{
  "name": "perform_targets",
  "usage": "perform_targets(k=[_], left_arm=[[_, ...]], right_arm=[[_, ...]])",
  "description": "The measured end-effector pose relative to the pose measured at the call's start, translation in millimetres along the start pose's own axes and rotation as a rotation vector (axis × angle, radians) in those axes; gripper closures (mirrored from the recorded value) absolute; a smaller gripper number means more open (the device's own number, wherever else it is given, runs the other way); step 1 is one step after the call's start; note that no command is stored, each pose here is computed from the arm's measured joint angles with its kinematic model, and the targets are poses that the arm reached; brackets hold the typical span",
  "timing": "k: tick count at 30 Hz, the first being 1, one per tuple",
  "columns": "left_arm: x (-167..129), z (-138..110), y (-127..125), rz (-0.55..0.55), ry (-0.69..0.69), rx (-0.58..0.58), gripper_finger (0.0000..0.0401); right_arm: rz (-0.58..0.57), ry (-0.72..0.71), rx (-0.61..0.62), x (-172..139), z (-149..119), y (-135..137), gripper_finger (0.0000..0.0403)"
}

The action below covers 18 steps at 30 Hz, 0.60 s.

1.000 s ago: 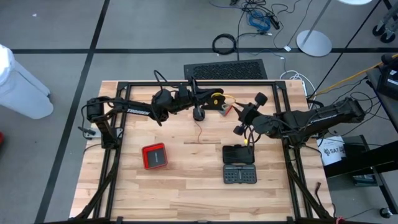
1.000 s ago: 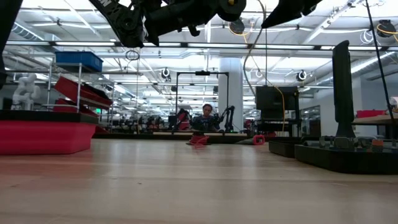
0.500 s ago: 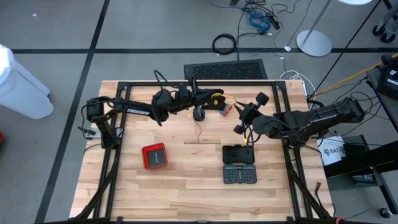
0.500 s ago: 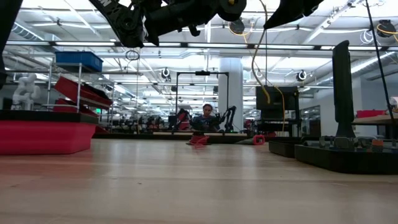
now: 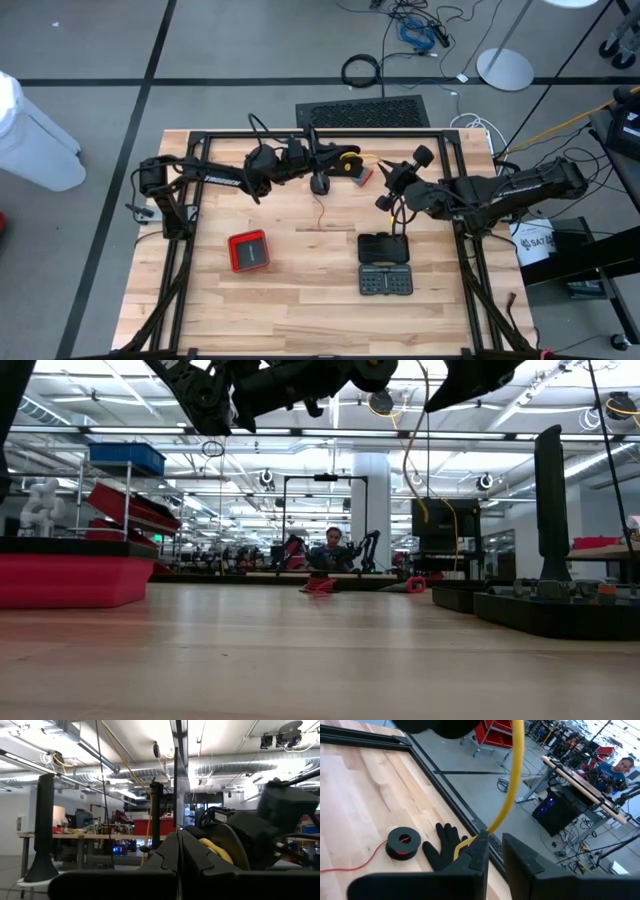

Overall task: Coil cords
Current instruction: Coil the yellow wire onto the spool

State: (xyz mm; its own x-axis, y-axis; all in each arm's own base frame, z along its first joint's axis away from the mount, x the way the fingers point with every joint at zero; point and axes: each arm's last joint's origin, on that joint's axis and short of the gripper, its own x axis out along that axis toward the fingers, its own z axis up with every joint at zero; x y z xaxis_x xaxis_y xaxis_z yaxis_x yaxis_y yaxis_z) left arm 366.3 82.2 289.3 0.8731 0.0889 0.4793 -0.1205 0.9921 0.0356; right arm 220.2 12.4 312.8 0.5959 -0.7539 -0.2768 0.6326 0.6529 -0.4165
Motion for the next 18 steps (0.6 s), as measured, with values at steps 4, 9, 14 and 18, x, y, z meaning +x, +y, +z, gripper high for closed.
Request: perform_targets(k=[4, 9, 14, 18], left_arm=[[0.1, 0.0, -1.3, -0.004, 0.000, -0.001, 0.0395], [0.1, -0.1, -1.0, -0.003, 0.000, -0.001, 0.0395], [0.1, -0.6, -1.4, -0.014, 0.006, -0.001, 0.0395], [0.1, -1.4, -1.4, -0.017, 0.015, -0.002, 0.0395]], right_arm=[[0.002, -0.002, 0.007, 0.8, 0.5, -0.5, 0.0375], [0.015, 0.001, 0.002, 2.3, 0.2, 2.1, 0.0380], [0.067, 0.016, -0.004, 3.3, -1.7, 5.8, 0.0376], [0.090, 0.030, 0.003, 2.9, -3.6, 6.5, 0.0373]])
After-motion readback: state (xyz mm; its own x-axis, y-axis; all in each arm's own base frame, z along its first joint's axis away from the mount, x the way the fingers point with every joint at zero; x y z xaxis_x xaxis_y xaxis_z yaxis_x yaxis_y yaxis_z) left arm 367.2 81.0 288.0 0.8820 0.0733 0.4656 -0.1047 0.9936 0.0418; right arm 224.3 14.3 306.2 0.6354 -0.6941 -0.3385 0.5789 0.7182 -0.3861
